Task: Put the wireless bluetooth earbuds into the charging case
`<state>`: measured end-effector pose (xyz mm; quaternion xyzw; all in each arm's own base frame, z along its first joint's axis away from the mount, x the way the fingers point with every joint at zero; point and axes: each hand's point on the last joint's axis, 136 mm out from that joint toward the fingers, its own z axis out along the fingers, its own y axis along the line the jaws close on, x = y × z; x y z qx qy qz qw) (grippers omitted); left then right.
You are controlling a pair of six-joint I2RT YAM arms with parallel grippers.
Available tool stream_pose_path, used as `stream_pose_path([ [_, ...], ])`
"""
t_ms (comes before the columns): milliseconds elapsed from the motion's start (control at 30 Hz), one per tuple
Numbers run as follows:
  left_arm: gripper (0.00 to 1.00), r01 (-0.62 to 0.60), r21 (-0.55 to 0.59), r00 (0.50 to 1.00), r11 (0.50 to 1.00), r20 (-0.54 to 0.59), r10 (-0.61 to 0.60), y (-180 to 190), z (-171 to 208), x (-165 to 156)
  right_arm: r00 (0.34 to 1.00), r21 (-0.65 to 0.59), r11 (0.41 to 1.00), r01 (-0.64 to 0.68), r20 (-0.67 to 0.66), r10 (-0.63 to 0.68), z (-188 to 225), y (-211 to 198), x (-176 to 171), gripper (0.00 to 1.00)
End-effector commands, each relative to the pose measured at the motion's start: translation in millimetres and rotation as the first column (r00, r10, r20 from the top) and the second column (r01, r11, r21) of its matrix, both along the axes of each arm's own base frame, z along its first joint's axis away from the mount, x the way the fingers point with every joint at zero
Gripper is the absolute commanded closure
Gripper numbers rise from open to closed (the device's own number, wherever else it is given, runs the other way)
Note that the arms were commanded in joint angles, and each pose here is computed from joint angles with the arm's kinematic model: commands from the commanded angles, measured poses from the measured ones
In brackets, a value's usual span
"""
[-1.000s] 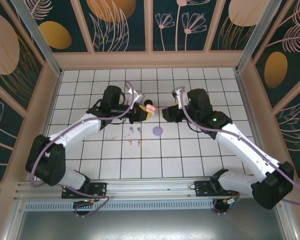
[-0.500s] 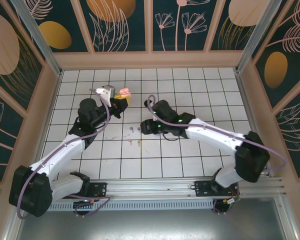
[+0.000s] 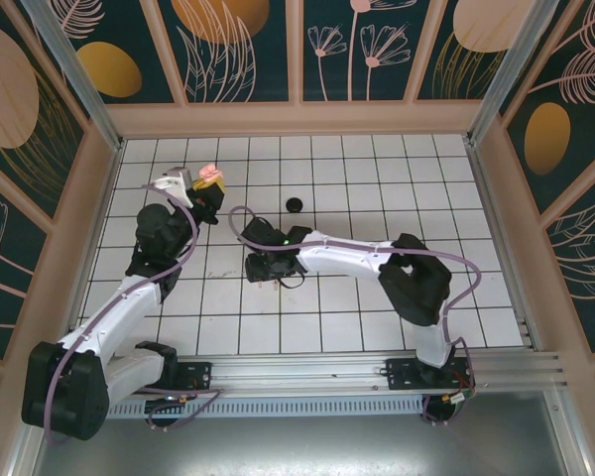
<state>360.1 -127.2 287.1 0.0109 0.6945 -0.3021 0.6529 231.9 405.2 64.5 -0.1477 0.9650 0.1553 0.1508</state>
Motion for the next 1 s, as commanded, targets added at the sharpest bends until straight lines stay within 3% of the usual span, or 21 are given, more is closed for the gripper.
stream_pose_path([
  [0,1.00,-0.031,-0.059,0.998,0.998,0.056,0.035,10,16,0,0.999,-0.085,0.996,0.040,-0.005,-0.041,-9,-7,1,0.52],
  [967,1.00,-0.046,-0.081,0.995,0.996,0.080,0.053,18,19,1,0.999,-0.173,0.985,-0.016,-0.038,0.010,-47,17,0,0.62],
])
